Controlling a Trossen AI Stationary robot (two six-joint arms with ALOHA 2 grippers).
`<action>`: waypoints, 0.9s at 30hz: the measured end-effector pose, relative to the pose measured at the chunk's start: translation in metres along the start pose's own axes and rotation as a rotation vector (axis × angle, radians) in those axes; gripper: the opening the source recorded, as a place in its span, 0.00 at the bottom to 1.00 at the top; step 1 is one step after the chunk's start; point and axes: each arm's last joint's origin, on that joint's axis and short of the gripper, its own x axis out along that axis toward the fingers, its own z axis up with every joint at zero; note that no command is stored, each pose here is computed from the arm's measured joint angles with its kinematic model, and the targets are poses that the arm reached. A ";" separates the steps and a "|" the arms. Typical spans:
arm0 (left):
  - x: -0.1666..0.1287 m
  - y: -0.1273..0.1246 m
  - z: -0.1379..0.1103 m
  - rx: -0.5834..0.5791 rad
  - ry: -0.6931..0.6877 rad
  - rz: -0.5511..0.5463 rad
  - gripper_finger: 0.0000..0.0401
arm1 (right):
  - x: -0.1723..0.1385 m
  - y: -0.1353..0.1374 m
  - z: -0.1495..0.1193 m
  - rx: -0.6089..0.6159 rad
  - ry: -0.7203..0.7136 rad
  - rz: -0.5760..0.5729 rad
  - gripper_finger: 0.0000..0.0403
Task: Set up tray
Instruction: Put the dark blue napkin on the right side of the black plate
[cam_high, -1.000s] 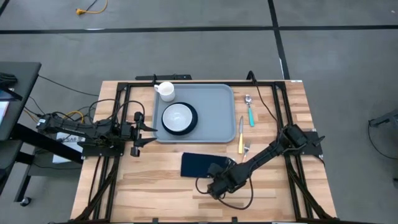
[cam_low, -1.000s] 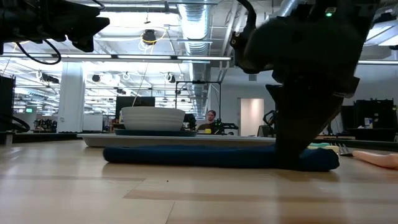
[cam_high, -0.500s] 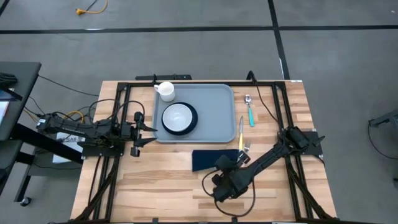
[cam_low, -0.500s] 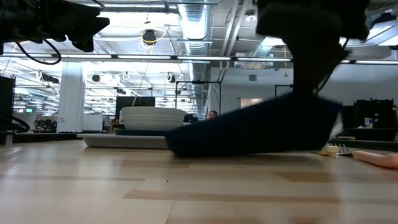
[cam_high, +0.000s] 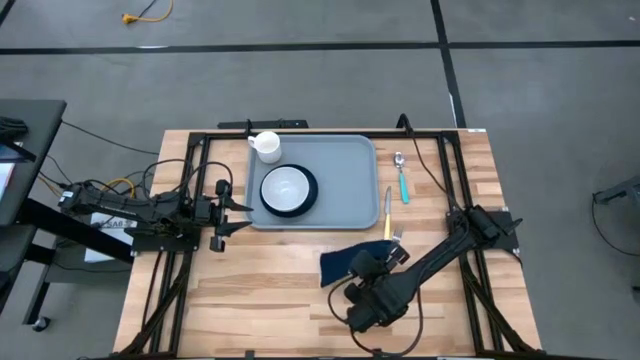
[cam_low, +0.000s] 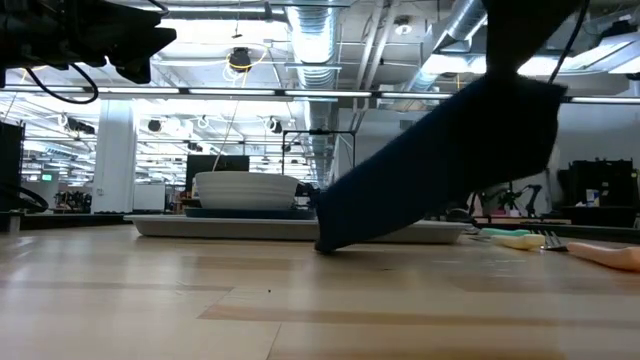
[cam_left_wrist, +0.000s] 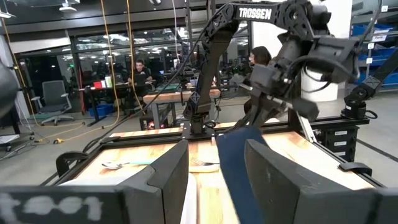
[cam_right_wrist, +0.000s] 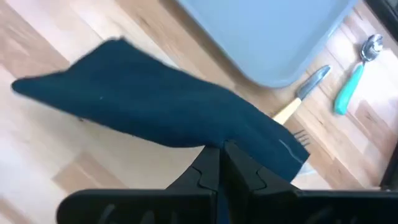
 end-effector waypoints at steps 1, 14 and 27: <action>0.000 0.000 0.000 0.000 0.000 0.000 0.37 | -0.003 0.000 0.001 0.002 -0.005 0.009 0.00; 0.000 0.000 0.000 0.000 0.000 0.000 0.37 | -0.020 -0.001 0.014 -0.031 -0.126 0.052 0.00; 0.000 0.000 0.000 -0.001 0.001 -0.008 0.37 | -0.086 -0.095 0.032 -0.003 -0.423 0.167 0.00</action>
